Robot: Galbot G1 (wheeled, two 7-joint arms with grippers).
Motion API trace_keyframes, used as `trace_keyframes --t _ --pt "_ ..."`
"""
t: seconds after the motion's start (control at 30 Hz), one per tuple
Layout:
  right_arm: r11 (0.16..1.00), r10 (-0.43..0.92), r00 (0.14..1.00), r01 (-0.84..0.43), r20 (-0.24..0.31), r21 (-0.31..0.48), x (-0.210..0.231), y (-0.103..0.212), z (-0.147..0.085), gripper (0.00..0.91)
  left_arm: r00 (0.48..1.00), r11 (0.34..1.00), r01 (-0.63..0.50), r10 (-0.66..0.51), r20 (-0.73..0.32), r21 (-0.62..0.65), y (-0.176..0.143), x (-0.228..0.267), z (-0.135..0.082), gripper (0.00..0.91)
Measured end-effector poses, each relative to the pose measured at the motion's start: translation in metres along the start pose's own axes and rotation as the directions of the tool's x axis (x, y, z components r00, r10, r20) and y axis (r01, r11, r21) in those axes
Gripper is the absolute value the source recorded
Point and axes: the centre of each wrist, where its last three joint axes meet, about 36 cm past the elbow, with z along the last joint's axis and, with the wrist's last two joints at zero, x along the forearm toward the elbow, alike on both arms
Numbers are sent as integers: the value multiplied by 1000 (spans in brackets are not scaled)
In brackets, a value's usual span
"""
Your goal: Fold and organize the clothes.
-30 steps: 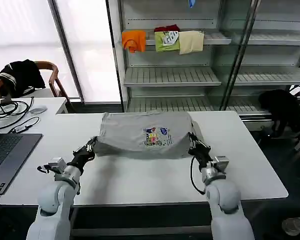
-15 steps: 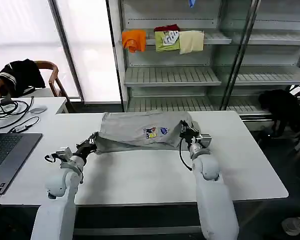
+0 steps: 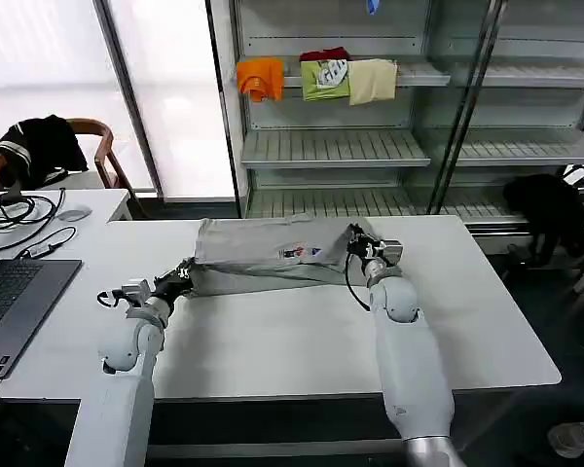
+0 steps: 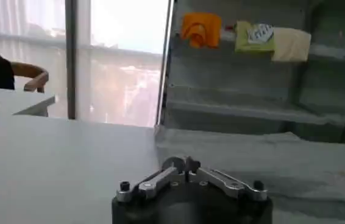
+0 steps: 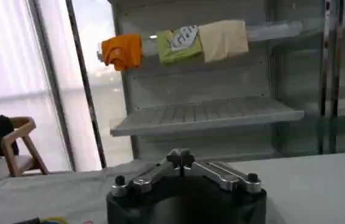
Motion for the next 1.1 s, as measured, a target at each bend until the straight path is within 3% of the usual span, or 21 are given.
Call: trace_keyframes --t 0.2,0.37,0.77,1.1 --pt "1000 21 999 -20 38 -13 -5 -1 -12 907 1000 1000 8 -8 4 -26 1 0 0 907" --pt "1000 18 999 -18 35 -3 -1 3 -16 907 1000 999 11 -11 8 -37 1 4 0 907" --pt "1000 12 995 -12 -103 3 56 6 7 907 998 991 7 -16 -67 -133 -6 20 6 907" --pt "993 103 977 -90 -189 76 95 -44 30 907 992 984 4 -26 -123 -177 -14 29 12 907"
